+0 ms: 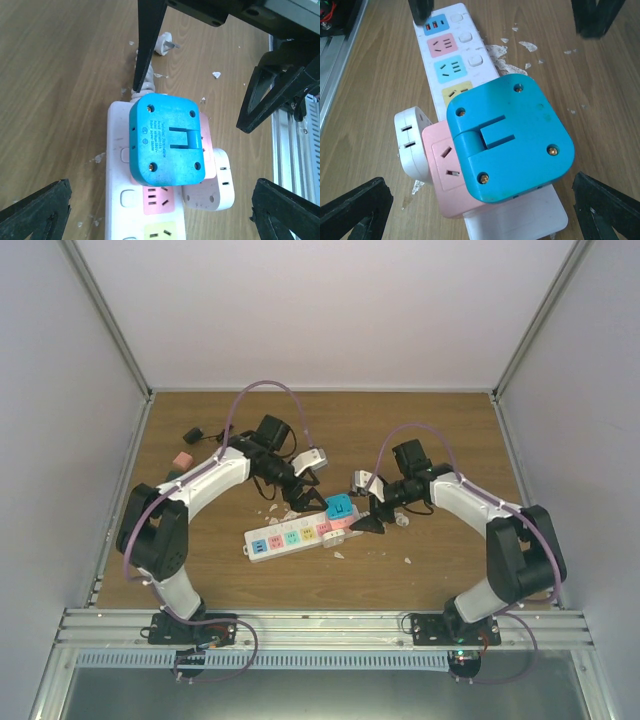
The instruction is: Pull the plug off the socket
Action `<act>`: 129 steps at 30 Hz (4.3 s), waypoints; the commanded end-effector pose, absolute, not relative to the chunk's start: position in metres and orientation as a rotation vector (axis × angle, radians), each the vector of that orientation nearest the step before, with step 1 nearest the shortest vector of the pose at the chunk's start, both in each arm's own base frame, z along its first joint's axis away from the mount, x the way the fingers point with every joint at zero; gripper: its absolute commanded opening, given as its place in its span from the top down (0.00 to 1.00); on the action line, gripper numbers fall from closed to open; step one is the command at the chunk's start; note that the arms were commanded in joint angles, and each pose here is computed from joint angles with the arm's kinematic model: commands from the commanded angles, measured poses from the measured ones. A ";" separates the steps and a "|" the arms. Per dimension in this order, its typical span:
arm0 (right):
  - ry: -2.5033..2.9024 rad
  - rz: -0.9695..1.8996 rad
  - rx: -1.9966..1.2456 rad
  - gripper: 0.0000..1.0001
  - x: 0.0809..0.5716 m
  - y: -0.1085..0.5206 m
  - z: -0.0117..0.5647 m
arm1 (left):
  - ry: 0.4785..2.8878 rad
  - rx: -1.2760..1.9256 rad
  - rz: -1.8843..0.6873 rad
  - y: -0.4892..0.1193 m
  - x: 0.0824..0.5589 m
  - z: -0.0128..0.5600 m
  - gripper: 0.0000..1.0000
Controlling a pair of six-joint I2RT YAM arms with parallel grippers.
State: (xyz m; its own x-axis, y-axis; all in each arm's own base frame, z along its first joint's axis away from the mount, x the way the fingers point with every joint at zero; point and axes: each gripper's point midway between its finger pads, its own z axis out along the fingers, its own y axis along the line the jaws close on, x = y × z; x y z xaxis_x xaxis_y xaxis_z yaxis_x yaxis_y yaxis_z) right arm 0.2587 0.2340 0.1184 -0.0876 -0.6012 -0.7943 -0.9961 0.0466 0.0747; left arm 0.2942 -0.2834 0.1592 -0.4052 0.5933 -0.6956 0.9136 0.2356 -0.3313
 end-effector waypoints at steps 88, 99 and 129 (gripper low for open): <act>1.414 1.044 -1.502 0.09 0.244 0.276 0.135 | 1.899 1.830 -0.605 -0.260 0.247 0.121 0.94; 1.397 0.977 -1.492 0.09 0.249 0.286 0.113 | 1.846 1.822 -0.668 -0.264 0.245 0.126 0.92; 1.414 1.032 -1.527 0.19 0.256 0.317 0.082 | 1.765 1.789 -0.769 -0.279 0.246 0.135 0.96</act>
State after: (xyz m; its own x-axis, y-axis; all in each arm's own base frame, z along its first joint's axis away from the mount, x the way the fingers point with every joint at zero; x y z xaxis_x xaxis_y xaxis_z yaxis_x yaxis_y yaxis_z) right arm 0.2493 0.3083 0.0758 0.0050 -0.3708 -0.9287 -0.9984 -0.0540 0.0162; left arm 0.2497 -0.2689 0.1258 -0.0243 0.7629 -0.6460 0.9996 0.0108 -0.0248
